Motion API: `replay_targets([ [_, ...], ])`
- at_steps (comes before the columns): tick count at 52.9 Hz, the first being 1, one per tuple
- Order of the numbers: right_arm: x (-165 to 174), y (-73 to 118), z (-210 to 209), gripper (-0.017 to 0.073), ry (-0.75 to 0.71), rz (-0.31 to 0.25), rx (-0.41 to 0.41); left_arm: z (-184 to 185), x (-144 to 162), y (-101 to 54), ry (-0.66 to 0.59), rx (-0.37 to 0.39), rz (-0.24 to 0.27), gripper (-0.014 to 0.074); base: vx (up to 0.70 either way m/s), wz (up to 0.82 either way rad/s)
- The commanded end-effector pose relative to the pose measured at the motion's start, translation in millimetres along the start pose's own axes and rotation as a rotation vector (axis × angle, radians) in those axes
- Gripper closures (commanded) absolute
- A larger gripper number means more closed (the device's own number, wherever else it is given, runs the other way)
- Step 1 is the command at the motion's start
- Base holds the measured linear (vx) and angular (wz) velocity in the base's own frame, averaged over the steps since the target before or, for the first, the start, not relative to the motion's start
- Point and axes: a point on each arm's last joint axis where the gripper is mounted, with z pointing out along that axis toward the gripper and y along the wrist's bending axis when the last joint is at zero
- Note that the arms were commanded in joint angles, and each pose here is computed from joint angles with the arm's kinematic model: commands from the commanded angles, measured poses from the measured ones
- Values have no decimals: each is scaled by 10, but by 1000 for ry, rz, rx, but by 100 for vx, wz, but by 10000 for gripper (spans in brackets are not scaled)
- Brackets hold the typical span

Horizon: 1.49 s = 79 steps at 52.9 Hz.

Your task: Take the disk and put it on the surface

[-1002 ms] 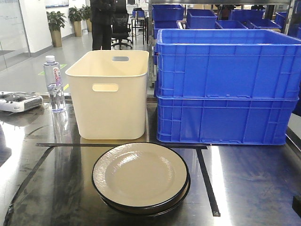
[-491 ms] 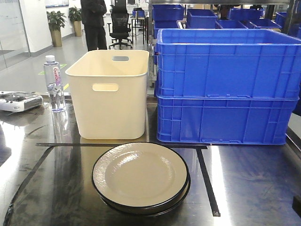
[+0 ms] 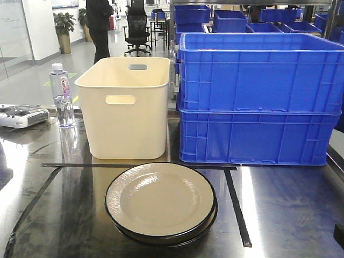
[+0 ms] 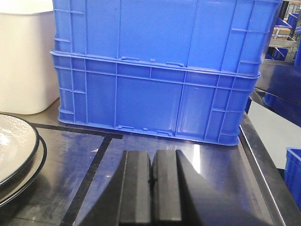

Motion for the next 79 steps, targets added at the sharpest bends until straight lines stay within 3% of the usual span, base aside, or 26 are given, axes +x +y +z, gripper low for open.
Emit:
replay_targets([
  [1,-119,-31,-23,568,-41,-7,22,-11,-35,12,-78,-18,-2,596,0,0],
  [25,-118,-23,-21,568,-41,-14,14,-11,-35,12,-78,-18,-2,596,0,0],
  [35,-93,128,-41,568,-24,-164,-152,-11,-35,12,-78,-18,-2,596,0,0],
  [37,-66,145,-44,568,5,-148,-174,-11,-35,12,-78,-18,-2,596,0,0],
  [40,-23,151,-47,568,59,-77,-182,-11,-35,12,-78,-18,-2,596,0,0],
  [43,23,141,-48,568,111,6,-168,-11,-35,12,-78,-18,-2,596,0,0],
  [47,82,111,-88,568,129,57,-135,-11,-35,12,-78,-18,-2,596,0,0],
  [54,271,65,-349,568,4,27,-119,-11,-35,12,-78,-18,-2,596,0,0],
  [63,764,-23,-741,568,-106,101,-43,-11,-35,12,-78,-18,-2,596,0,0],
  [70,1087,-45,-882,568,-143,78,12,-11,-35,12,-78,-18,-2,596,0,0],
  [79,1395,-21,-968,568,-212,79,11,-11,-35,12,-78,-18,-2,596,0,0],
])
